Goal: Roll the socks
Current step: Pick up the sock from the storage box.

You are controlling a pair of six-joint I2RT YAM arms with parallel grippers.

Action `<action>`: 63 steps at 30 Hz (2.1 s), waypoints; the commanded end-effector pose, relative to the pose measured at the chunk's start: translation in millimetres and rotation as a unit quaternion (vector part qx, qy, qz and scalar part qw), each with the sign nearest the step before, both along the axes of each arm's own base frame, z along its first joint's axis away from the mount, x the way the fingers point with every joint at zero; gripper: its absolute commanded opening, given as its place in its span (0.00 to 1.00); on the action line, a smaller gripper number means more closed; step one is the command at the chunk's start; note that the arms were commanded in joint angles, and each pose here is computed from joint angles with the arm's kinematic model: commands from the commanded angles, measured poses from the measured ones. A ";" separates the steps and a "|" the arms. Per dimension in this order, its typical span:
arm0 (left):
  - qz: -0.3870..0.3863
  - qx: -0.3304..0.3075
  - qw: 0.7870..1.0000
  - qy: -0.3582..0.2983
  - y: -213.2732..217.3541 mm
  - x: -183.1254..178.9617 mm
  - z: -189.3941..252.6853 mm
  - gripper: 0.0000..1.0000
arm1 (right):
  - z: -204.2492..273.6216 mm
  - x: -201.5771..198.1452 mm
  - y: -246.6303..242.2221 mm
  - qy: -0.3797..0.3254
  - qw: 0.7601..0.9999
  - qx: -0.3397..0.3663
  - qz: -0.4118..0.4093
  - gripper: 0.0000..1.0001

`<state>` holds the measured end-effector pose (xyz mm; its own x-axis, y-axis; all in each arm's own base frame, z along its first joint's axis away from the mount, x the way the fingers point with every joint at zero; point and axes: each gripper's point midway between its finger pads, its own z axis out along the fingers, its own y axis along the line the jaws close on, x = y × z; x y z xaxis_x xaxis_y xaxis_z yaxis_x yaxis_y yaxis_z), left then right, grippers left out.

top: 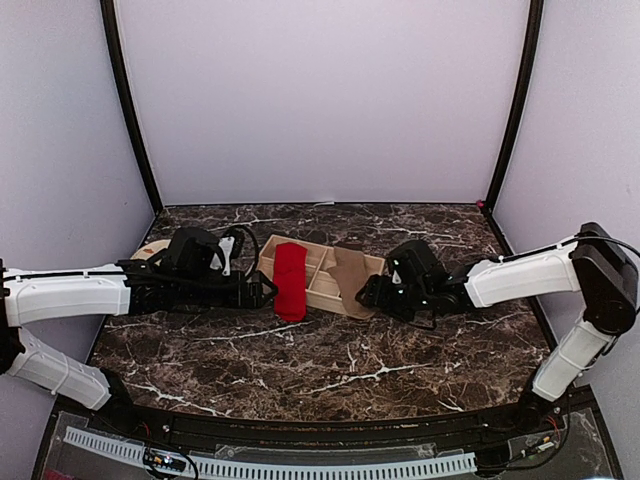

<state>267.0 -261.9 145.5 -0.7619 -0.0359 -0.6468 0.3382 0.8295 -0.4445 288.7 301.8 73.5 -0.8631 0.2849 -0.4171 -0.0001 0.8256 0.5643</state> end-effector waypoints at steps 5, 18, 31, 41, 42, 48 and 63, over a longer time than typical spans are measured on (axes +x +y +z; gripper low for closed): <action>0.001 0.009 1.000 0.003 -0.9 1.5 -1.9 0.98 | -8.2 5.2 9.0 0.007 0.999 0.031 0.013 0.68; 0.004 0.011 1.000 0.000 -3.2 5.4 -1.3 0.98 | -0.2 -0.1 5.3 0.006 0.998 0.059 0.014 0.42; 0.008 0.008 1.000 -0.005 -3.8 8.3 1.2 0.98 | 29.6 -4.0 1.9 -0.012 0.997 0.072 0.020 0.26; 0.014 0.001 1.000 -0.008 -3.5 9.5 4.5 0.98 | 42.4 -14.3 9.6 -0.016 0.997 0.067 0.041 0.02; 0.016 0.000 1.000 -0.007 -3.0 9.3 4.2 0.98 | 45.4 -16.2 12.4 -0.017 0.997 0.068 0.045 0.00; 0.022 -0.009 1.000 -0.006 -1.7 8.5 6.3 0.98 | 65.4 -42.9 41.3 -0.016 0.992 0.087 0.092 0.00; -0.026 0.003 1.000 -0.008 -10.2 -7.3 6.6 0.97 | 47.1 -171.9 36.3 0.076 0.980 0.141 0.117 0.00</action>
<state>267.6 -264.0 142.1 -0.7674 -0.0403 -0.6399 0.3255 0.8354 -0.4430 142.1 351.1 129.8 -0.9520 0.1069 -0.2867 -0.1559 0.6367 0.7552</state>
